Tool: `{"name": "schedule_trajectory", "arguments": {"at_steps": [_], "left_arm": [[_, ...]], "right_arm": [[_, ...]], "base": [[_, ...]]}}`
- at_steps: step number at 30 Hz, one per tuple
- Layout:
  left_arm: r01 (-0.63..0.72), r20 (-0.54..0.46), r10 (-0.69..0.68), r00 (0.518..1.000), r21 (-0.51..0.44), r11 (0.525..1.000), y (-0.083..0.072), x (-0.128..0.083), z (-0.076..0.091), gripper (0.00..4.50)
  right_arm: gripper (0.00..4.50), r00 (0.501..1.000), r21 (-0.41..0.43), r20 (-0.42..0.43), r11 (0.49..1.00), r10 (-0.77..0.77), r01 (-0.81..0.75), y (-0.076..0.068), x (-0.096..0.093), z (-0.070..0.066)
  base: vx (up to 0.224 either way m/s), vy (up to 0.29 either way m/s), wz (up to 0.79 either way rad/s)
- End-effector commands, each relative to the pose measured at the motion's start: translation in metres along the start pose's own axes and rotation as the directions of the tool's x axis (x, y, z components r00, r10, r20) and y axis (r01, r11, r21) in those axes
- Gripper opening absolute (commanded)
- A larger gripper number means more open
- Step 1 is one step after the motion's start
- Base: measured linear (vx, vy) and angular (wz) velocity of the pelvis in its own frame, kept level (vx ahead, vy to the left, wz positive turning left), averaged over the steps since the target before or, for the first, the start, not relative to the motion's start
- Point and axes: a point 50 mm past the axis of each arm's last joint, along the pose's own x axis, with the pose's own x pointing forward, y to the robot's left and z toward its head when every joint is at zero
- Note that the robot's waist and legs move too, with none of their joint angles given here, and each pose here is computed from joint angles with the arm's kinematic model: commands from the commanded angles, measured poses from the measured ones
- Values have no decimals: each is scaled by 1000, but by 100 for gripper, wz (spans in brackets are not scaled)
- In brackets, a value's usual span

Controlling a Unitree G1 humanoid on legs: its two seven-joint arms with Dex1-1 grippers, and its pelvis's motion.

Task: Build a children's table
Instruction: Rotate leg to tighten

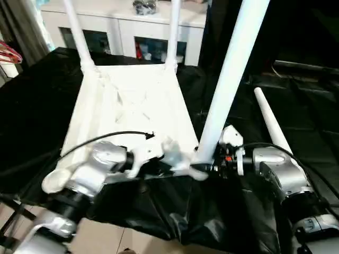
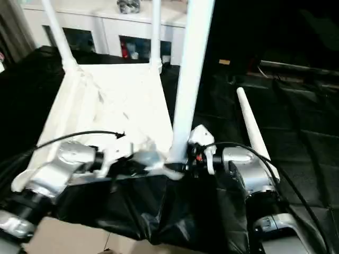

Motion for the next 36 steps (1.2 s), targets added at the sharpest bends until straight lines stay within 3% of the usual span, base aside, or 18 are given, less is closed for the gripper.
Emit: {"name": "schedule_trajectory", "arguments": {"at_steps": [1, 6, 11, 12, 17, 20, 25, 29, 36], "left_arm": [[-173, 79, 172, 982, 4, 985, 12, 12, 28, 0], [-332, 87, 340, 936, -98, 938, 15, 28, 38, 0], [-363, 114, 374, 920, -109, 926, 9, 42, 48, 0], [-364, 114, 374, 920, -104, 926, 8, 44, 49, 0], [-354, 109, 363, 925, -95, 930, 6, 45, 49, 0], [-312, 113, 319, 941, -73, 947, 2, 44, 46, 0], [-209, 124, 210, 970, -24, 978, -5, 39, 41, 0], [-86, 138, 83, 987, 14, 996, -10, 27, 35, 0], [31, 100, -38, 994, 62, 998, -12, 11, 23, 0]], "right_arm": [[275, 989, 58, -20, 988, -145, 146, 3, 21, -11], [274, 934, 185, -19, 917, -356, 354, -1, 41, -13], [274, 896, 205, -23, 875, -443, 438, 2, 59, -7], [309, 898, 215, -12, 876, -440, 432, 3, 62, -6], [354, 906, 230, 13, 883, -424, 410, 4, 67, -1], [390, 908, 202, 21, 892, -418, 405, 1, 64, 1], [390, 948, 107, 40, 945, -315, 310, -1, 53, 5], [390, 995, 6, 17, 995, -103, 103, 2, 34, 4], [390, 994, -36, -31, 994, 107, -108, 6, 8, 1]], "base": [[0, 0, 0], [0, 0, 0], [0, 0, 0], [0, 0, 0], [0, 0, 0], [0, 0, 0], [0, 0, 0], [0, 0, 0], [0, 0, 0]]}}
